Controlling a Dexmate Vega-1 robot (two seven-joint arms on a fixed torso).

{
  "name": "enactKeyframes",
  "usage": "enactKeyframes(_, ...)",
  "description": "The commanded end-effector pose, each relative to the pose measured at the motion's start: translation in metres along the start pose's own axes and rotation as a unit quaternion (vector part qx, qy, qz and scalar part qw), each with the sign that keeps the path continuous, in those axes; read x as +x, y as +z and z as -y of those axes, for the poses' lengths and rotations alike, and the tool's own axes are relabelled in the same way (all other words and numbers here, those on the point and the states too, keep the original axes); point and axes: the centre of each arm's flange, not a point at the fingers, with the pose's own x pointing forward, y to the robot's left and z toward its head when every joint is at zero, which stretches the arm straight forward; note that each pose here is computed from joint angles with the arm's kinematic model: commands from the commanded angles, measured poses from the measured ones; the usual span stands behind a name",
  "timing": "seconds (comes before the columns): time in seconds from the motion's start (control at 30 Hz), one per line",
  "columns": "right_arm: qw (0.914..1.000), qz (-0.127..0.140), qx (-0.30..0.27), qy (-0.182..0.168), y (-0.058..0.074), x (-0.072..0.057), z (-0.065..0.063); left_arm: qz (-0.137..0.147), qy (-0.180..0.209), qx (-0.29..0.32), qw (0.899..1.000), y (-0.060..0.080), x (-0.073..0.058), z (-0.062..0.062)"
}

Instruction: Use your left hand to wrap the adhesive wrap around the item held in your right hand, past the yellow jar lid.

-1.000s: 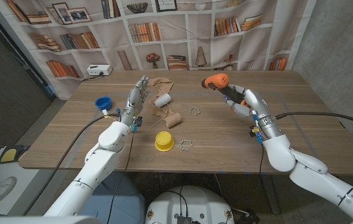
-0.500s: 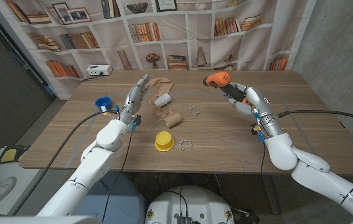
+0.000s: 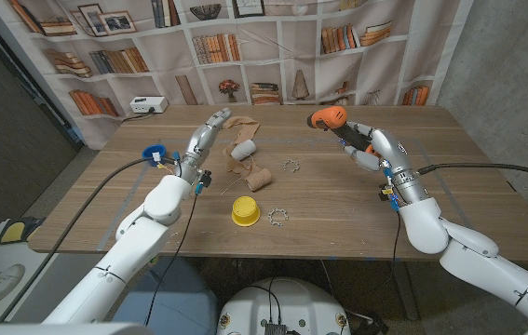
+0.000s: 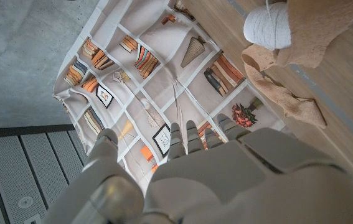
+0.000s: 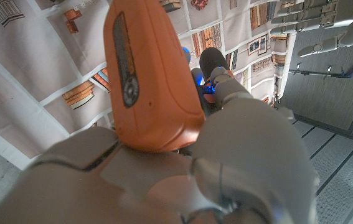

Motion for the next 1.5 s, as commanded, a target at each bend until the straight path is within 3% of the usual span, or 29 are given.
enactKeyframes(0.03,0.9999,-0.008,-0.011,0.004,-0.004,0.001,0.001,0.016,-0.007,0.072,0.997,0.019,-0.003,0.001)
enactKeyframes(1.1,0.9996,-0.012,-0.024,0.007,-0.002,-0.002,0.004,0.038,-0.015,0.218,0.975,0.05,-0.011,0.008)
enactKeyframes(1.5,0.9994,-0.017,-0.027,0.013,-0.005,0.0,0.003,0.036,0.02,0.309,0.95,0.061,-0.016,0.015)
